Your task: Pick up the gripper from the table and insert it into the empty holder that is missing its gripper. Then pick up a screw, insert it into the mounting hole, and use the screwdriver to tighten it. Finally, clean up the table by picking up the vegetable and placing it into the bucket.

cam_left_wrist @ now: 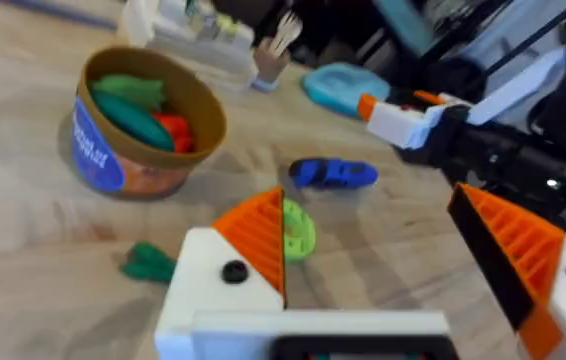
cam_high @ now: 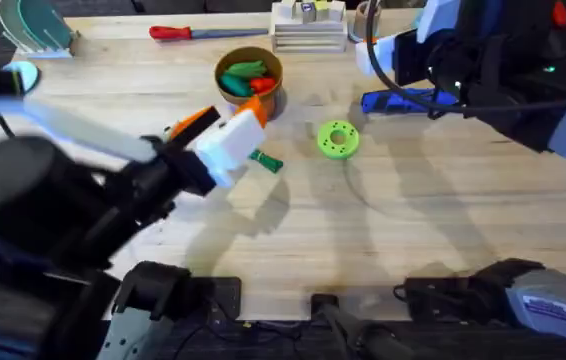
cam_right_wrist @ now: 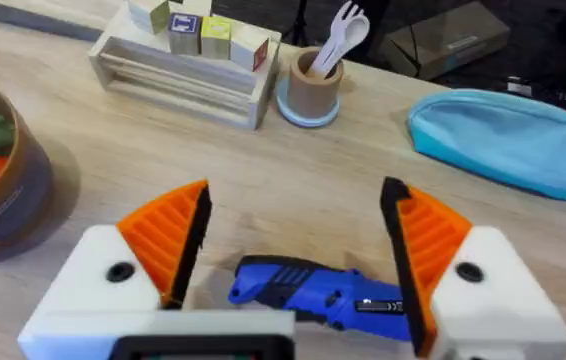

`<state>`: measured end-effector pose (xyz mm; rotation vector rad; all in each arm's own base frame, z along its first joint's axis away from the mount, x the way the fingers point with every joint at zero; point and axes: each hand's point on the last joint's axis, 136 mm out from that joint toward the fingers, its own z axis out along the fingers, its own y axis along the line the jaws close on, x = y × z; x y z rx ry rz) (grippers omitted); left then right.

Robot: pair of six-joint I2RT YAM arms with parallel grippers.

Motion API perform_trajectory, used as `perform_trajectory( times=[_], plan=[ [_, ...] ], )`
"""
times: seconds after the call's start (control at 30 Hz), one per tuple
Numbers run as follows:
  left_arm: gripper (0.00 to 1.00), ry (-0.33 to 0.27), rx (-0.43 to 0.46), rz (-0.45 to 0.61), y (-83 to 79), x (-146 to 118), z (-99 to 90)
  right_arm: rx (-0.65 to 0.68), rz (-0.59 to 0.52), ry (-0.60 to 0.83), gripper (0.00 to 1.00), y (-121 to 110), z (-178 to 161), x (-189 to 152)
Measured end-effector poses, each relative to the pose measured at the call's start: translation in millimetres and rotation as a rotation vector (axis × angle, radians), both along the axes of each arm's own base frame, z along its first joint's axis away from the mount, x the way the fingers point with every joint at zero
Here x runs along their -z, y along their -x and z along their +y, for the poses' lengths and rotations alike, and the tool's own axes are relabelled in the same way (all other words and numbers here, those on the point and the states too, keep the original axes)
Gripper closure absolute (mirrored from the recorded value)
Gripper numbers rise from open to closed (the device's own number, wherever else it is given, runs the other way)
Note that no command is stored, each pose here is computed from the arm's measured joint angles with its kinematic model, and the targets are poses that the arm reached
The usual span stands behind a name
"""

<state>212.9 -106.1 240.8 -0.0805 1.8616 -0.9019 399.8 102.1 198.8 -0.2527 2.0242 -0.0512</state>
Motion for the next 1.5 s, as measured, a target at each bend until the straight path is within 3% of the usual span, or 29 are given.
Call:
perform_trajectory(
  times=[0.17, 0.4, 0.47, 0.6, 0.77, 0.93, 1.07, 1.23, 1.4, 1.5],
  plan=[
    [0.006, -0.085, -0.024, 0.217, -9.6, -0.8, 4.5, 0.000, 0.000, 0.000, 0.009, 0.0, 0.0, 0.1],
    [0.007, -0.180, -0.042, 0.547, -29.6, 42.1, 7.6, 0.001, 0.000, -0.001, 0.009, 0.0, 0.0, 0.1],
    [0.007, -0.190, -0.031, 0.636, -35.2, 62.4, 5.1, 0.006, 0.002, -0.013, 0.010, 0.1, 0.0, 0.2],
    [0.008, -0.152, 0.002, 0.821, -36.8, 97.4, -5.3, 0.020, 0.004, -0.040, 0.009, 0.0, 0.1, 0.1],
    [0.005, -0.136, 0.016, 0.987, -37.2, 132.6, -11.2, 0.027, 0.005, -0.055, 0.009, 0.0, 0.1, 0.1],
    [0.005, -0.185, -0.135, 1.146, -29.2, 163.0, 3.0, 0.030, 0.005, -0.059, 0.009, 0.0, 0.1, 0.1],
    [0.004, -0.230, -0.233, 1.163, -29.3, 170.9, 8.9, 0.030, 0.005, -0.059, 0.010, 0.0, 0.1, 0.1],
    [0.004, -0.290, -0.280, 1.113, -34.1, 172.1, 5.4, 0.030, 0.006, -0.060, 0.009, 0.1, 0.0, 0.2],
    [0.004, -0.290, -0.288, 1.019, -52.0, 167.3, -5.1, 0.030, 0.006, -0.060, 0.008, 0.1, 0.0, 0.2],
    [0.004, -0.292, -0.303, 1.017, -55.8, 171.0, -6.1, 0.030, 0.006, -0.060, 0.010, 0.1, 0.0, 0.2]
  ],
)
